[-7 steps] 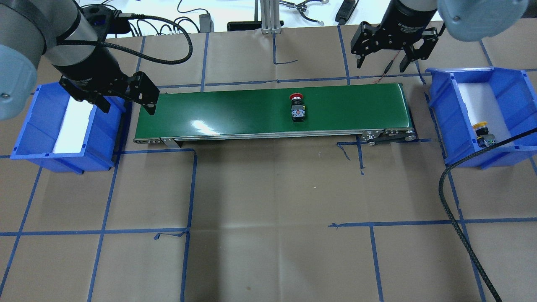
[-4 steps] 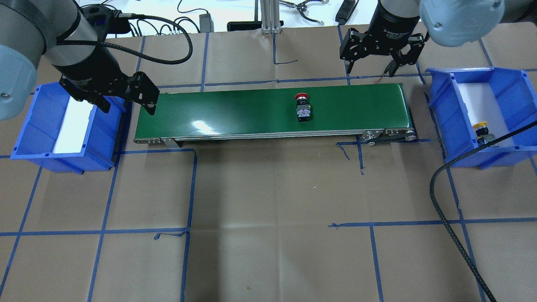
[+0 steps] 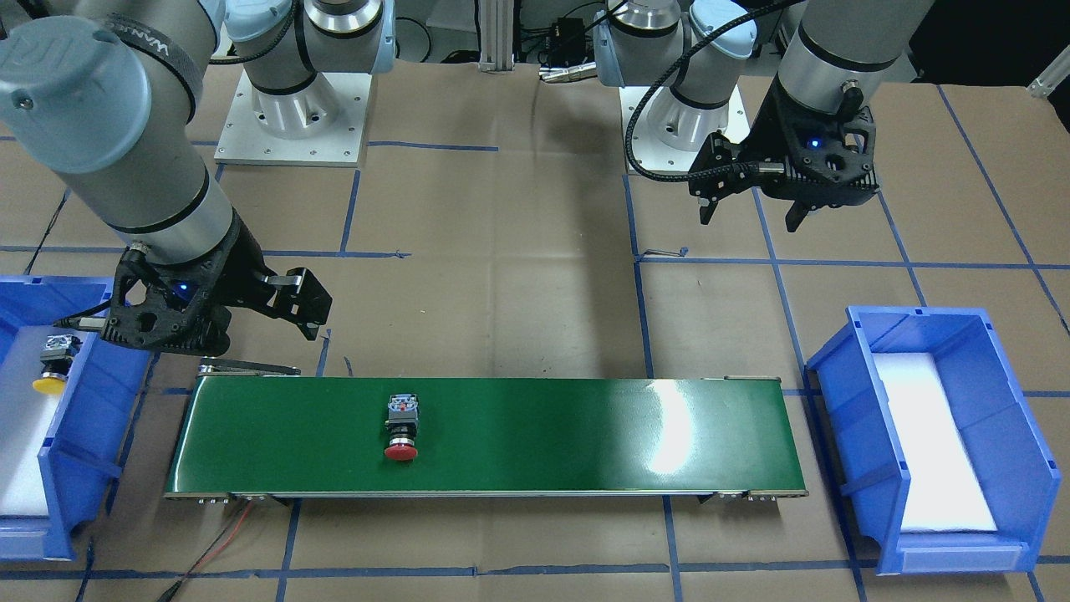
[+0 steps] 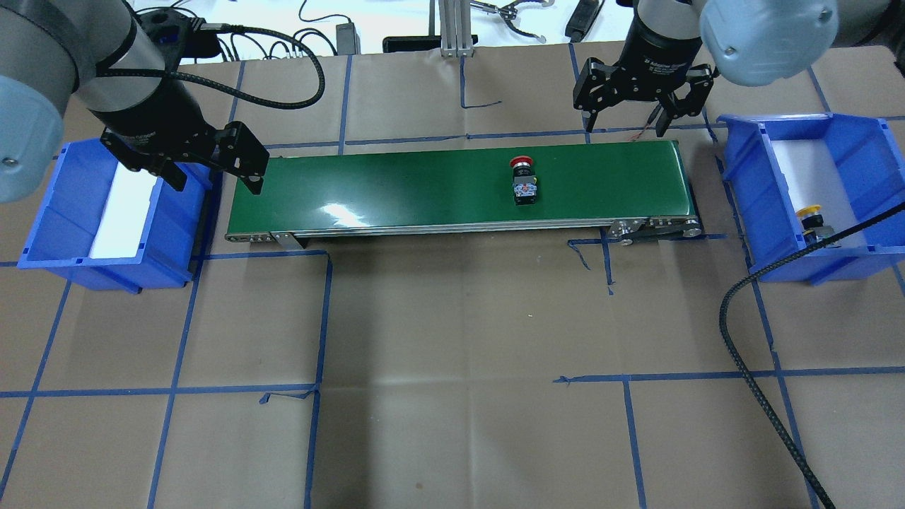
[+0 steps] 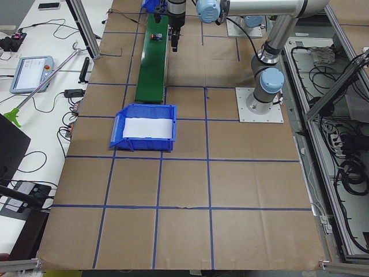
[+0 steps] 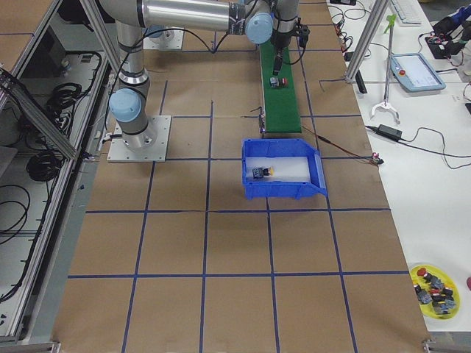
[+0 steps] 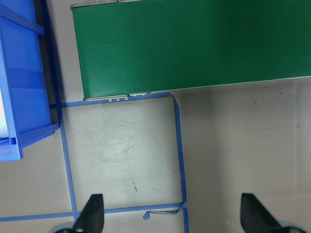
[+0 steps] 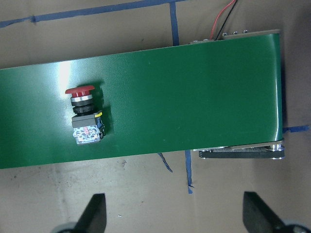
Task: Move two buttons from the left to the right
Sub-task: 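Release the yellow button and move the right gripper over the conveyor, then lower the right gripper and grasp the red button on the belt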
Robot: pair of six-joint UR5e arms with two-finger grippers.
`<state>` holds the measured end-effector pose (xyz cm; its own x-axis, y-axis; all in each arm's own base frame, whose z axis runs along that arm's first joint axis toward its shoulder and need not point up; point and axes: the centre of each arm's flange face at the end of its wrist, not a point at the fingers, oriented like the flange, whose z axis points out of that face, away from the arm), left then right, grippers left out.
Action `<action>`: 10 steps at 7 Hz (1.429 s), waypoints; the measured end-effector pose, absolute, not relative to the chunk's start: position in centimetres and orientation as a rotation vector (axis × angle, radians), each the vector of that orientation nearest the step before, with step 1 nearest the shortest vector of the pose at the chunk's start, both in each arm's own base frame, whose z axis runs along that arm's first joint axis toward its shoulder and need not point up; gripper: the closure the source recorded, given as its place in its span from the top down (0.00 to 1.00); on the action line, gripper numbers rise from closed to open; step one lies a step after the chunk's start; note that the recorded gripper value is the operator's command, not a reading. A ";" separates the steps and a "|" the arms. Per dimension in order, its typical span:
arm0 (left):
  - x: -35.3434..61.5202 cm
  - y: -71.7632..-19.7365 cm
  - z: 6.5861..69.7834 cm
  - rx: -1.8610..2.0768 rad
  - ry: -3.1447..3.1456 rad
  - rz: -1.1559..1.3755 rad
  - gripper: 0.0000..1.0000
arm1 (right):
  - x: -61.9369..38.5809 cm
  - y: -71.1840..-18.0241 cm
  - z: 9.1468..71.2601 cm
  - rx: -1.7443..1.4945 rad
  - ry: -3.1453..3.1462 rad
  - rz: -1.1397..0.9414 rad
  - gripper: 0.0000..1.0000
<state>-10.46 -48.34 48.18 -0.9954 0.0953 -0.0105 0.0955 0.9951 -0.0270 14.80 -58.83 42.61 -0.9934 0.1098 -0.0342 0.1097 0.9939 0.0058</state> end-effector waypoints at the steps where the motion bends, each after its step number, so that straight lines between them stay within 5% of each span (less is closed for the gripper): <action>1: -10.5 -48.3 48.2 0.150 3.128 -0.043 1.00 | 14.8 -58.9 42.4 0.171 3.104 0.010 1.00; 10: -10.5 -48.3 48.2 0.150 3.132 -0.043 1.00 | 15.1 -63.5 35.2 0.139 3.103 -0.027 0.90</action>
<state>-10.50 -48.34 48.17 -0.9954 0.0954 -0.0069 0.0955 0.9950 -0.0274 15.09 -63.47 35.19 -0.9954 0.0891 -0.0357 0.0897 0.9958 -0.0156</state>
